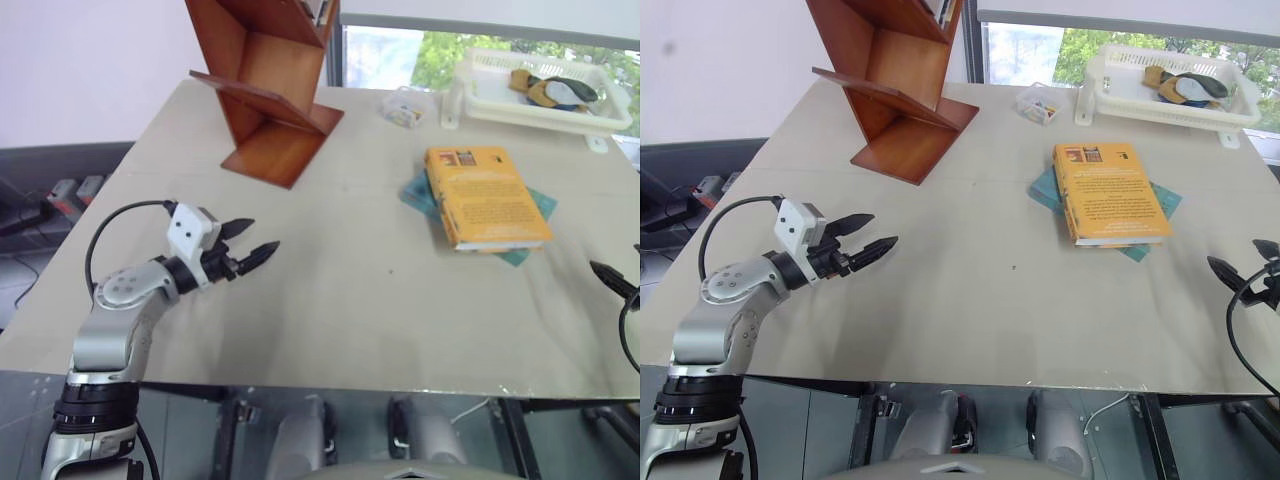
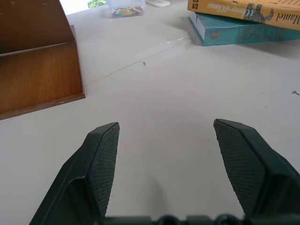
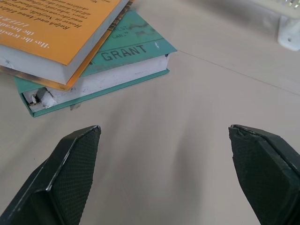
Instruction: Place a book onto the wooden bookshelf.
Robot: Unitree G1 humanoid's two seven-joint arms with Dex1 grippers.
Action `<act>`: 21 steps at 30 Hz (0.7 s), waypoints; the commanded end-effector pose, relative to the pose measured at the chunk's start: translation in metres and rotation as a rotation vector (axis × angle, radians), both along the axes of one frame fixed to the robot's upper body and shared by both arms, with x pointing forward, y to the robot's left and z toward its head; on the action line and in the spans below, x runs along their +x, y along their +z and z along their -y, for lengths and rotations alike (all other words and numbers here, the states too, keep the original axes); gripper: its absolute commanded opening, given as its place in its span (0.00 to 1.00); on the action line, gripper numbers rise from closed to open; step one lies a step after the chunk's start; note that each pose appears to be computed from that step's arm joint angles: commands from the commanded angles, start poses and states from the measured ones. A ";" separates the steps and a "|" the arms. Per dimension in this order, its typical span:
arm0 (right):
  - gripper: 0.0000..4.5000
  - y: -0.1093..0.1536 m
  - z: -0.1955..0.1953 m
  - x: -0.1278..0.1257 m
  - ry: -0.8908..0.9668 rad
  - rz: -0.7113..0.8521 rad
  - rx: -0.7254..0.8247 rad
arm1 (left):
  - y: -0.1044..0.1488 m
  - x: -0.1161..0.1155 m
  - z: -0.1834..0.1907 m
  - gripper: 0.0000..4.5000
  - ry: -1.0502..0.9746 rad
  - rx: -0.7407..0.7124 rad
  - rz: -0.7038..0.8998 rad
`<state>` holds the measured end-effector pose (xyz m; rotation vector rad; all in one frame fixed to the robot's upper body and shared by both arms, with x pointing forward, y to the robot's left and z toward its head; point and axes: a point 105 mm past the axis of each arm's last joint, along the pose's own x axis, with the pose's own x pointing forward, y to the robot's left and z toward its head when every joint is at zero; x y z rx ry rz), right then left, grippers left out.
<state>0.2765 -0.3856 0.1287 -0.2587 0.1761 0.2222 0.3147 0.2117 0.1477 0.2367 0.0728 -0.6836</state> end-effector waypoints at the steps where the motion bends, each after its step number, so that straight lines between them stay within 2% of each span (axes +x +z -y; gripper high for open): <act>1: 1.00 0.015 0.004 0.002 -0.015 0.046 -0.033 | 0.020 0.000 0.005 0.79 -0.029 0.002 0.068; 7: 1.00 0.019 0.008 0.007 -0.074 0.060 -0.102 | 0.023 0.001 0.005 0.79 -0.040 0.002 0.079; 13: 1.00 0.026 -0.004 0.024 -0.140 0.100 -0.146 | 0.032 -0.003 0.010 0.79 -0.112 -0.023 0.088; 18: 1.00 0.041 -0.033 0.047 -0.165 0.149 -0.085 | 0.045 -0.011 0.011 0.79 -0.196 -0.035 0.114; 21: 1.00 0.053 -0.046 0.068 -0.214 0.172 -0.103 | 0.052 -0.012 0.010 0.79 -0.226 -0.009 0.148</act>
